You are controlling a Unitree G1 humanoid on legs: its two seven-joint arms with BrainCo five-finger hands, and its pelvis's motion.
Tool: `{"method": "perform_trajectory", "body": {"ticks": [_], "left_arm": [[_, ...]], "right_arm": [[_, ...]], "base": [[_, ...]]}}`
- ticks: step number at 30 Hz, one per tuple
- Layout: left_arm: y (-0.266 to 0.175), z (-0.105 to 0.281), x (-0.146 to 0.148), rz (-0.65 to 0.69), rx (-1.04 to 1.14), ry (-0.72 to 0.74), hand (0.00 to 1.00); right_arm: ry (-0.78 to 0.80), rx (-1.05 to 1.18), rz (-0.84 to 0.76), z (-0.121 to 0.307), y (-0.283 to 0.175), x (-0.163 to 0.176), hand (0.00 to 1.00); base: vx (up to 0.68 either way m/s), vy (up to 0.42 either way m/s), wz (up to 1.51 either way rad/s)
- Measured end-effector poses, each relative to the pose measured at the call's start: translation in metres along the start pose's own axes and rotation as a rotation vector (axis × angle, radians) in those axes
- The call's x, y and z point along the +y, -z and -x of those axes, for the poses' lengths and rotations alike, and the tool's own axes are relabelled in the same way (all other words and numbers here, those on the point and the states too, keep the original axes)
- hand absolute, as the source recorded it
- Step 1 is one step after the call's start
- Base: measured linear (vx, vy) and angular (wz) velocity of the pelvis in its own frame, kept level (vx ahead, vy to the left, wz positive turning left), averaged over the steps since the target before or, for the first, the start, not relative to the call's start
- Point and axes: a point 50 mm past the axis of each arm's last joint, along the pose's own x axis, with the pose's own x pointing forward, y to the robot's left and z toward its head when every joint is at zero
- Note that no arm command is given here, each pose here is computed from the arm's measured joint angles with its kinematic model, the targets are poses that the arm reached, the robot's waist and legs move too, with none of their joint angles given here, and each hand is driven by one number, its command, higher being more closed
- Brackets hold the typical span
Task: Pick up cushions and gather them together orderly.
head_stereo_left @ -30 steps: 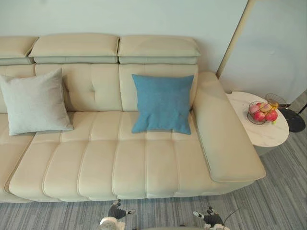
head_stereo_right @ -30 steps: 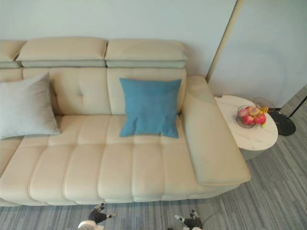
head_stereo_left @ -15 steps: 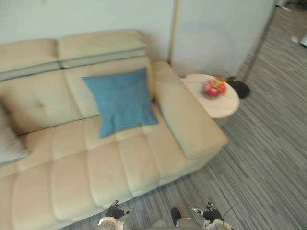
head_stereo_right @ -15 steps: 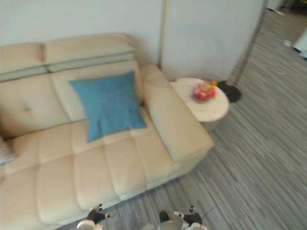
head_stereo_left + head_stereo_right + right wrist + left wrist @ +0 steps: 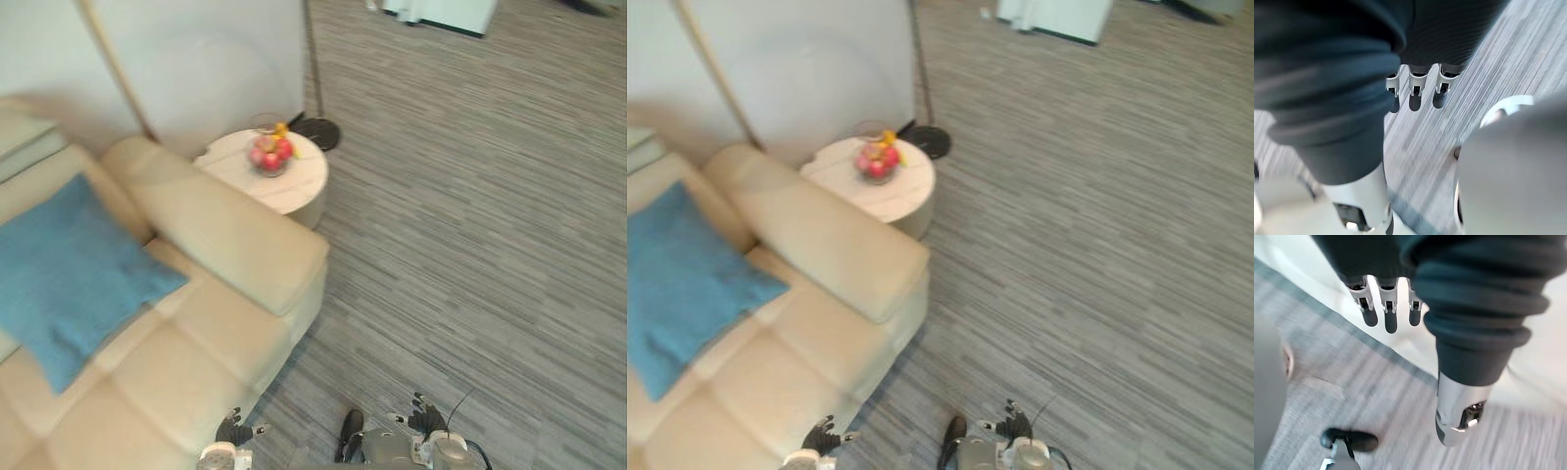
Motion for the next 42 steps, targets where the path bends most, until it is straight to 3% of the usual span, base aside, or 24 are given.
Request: {"method": "perform_trajectory", "body": {"ticks": [14, 20, 28, 35, 42], "left_arm": [[-0.011, -0.001, -0.016, 0.072, -0.042, 0.042, 0.00], [-0.012, -0.002, -0.001, 0.097, -0.045, -0.002, 0.00], [-0.013, -0.004, -0.002, 0.000, -0.031, 0.029, 0.00], [-0.017, -0.004, -0.017, -0.006, -0.032, 0.071, 0.00], [-0.026, -0.006, -0.013, 0.001, -0.066, 0.057, 0.00]], "right_arm": [[0.074, 0.052, -0.028, 0.002, 0.011, -0.026, 0.00], [0.022, 0.068, -0.107, 0.005, 0.021, 0.004, 0.00], [-0.014, 0.004, -0.073, -0.001, -0.001, 0.011, 0.00], [0.032, 0.021, -0.086, 0.000, 0.005, -0.004, 0.00], [0.082, 0.042, -0.154, 0.002, 0.011, -0.017, 0.00]], "base": [[0.23, 0.107, -1.47], [0.21, 0.173, -0.87], [0.19, -0.054, -1.06], [0.24, -0.150, -0.67], [0.19, -0.005, -0.75]]}}
